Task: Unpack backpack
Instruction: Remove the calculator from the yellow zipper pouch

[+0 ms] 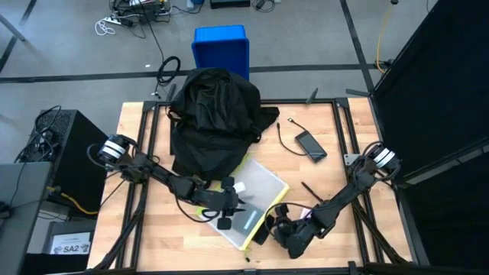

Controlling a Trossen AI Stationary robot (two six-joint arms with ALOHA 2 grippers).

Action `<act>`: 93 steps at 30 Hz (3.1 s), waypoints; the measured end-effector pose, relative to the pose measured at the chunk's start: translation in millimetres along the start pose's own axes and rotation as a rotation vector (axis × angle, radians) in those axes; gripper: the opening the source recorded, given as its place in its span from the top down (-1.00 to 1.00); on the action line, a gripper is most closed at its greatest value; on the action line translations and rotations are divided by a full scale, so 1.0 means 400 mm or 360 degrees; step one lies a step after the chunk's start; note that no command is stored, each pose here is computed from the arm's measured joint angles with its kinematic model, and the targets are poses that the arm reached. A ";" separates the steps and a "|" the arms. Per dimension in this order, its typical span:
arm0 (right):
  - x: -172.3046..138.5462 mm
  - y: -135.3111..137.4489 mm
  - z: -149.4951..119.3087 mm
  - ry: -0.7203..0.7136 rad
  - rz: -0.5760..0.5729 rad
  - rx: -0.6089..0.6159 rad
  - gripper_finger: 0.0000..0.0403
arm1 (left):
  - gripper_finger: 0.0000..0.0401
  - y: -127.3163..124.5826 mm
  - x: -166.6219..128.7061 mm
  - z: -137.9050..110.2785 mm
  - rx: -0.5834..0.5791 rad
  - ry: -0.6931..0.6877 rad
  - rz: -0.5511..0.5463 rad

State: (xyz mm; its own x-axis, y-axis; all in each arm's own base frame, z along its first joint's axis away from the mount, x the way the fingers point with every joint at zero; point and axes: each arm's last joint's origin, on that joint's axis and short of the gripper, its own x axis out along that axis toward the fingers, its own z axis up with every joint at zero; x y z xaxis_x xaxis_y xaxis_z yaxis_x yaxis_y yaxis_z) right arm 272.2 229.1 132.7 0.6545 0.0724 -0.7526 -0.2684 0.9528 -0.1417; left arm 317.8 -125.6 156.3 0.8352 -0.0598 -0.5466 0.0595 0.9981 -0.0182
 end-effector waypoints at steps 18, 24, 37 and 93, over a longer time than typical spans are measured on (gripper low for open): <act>0.002 -0.011 0.061 -0.0356 0.0048 0.0660 -0.75 | 0.57 -0.008 -0.002 -0.001 -0.0051 0.0000 -0.0031; 0.005 -0.028 0.084 -0.0457 0.0118 0.0797 -0.64 | 0.57 -0.019 -0.005 -0.004 -0.0038 0.0003 -0.0052; 0.005 -0.045 0.101 -0.0266 0.0046 0.0711 -0.92 | 0.57 -0.019 -0.005 -0.004 -0.0037 0.0006 -0.0057; -0.014 -0.091 0.120 0.0250 -0.0283 0.1017 -0.98 | 0.57 -0.024 -0.006 -0.012 -0.0062 0.0057 -0.0087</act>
State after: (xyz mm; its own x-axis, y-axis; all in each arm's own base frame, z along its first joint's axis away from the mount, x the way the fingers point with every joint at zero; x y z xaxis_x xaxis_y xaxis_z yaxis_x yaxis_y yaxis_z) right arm 312.3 208.0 173.0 0.5266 -0.0990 -0.8443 0.3354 0.9368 0.0994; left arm 312.5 -135.0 154.0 0.8113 -0.1145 -0.5734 0.0827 0.9932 -0.0814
